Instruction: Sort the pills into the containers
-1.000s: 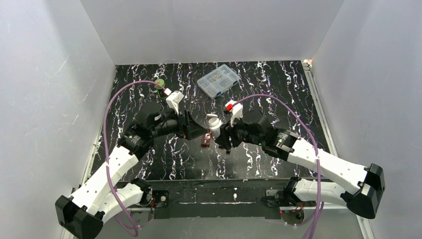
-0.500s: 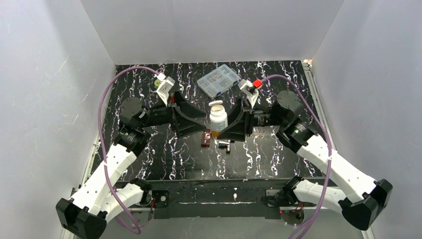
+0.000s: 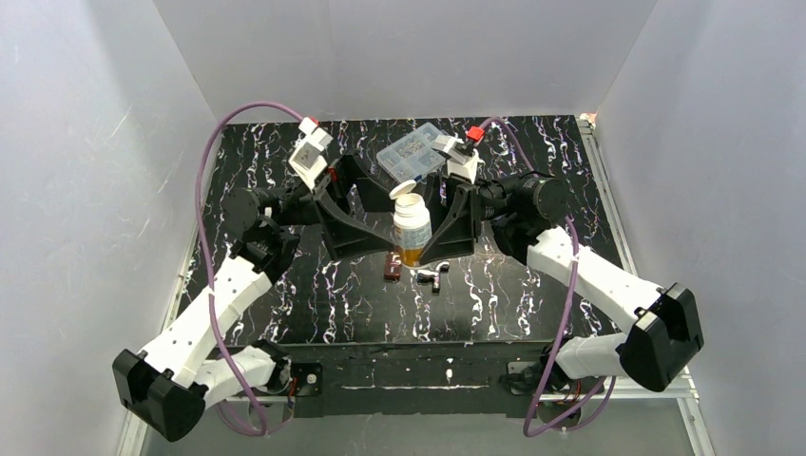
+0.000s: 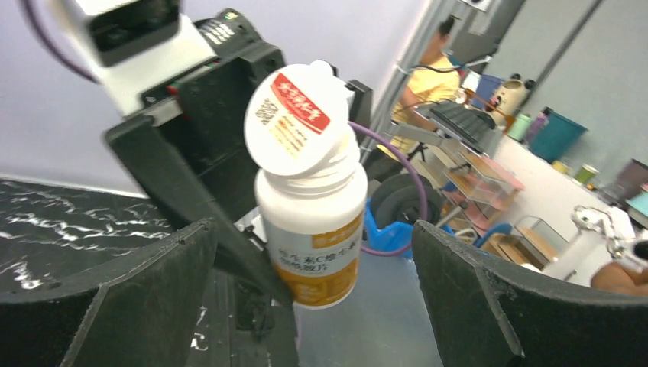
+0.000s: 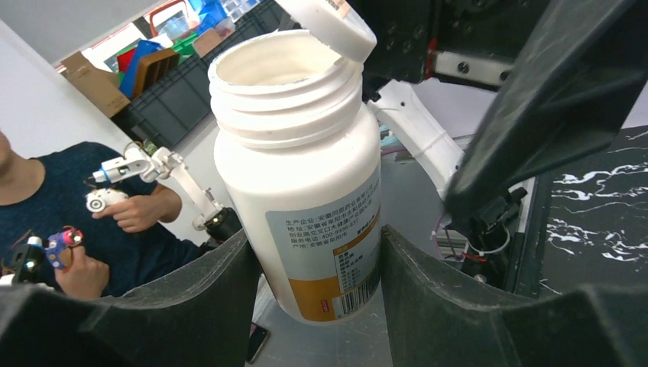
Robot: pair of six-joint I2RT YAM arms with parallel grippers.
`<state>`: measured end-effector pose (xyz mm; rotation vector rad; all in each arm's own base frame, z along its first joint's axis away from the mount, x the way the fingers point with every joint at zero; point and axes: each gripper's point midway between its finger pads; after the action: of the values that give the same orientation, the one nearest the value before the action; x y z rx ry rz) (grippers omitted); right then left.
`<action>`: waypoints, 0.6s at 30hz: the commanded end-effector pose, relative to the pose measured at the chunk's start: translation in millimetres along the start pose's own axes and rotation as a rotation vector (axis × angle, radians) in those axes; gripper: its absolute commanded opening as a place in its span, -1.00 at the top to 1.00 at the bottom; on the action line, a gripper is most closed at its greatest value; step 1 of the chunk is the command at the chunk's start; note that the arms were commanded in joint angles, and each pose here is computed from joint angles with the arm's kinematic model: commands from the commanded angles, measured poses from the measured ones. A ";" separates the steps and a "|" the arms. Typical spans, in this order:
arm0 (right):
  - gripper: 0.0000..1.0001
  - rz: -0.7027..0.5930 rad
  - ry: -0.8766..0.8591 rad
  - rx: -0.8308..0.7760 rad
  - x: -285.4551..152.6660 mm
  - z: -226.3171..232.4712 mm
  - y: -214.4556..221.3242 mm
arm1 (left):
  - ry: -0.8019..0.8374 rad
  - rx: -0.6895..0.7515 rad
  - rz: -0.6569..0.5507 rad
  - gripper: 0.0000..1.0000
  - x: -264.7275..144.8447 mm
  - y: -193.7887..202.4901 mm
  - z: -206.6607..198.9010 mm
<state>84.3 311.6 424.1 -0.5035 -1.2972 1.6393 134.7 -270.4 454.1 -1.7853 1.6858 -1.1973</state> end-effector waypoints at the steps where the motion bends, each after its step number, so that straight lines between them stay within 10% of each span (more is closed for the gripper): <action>1: 0.97 -0.032 -0.084 -0.146 5.6 36.6 -25.7 | 0.106 0.101 0.053 -0.97 13.1 5.7 -33.1; 18: 0.97 -0.008 -0.060 -0.133 14.3 29.1 -22.5 | 0.180 0.072 0.037 -0.68 35.4 8.0 -34.4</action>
<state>72.3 312.7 433.5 -0.5054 -1.3565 1.6605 105.5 -296.5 465.0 -1.6650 1.7617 -1.3484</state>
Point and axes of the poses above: each gripper's point midway between its finger pads, its own x axis out along the fingers, its own z axis along the line the jaws close on, y = z × x, and after that the axes turned 11 degrees about -x, right-handed
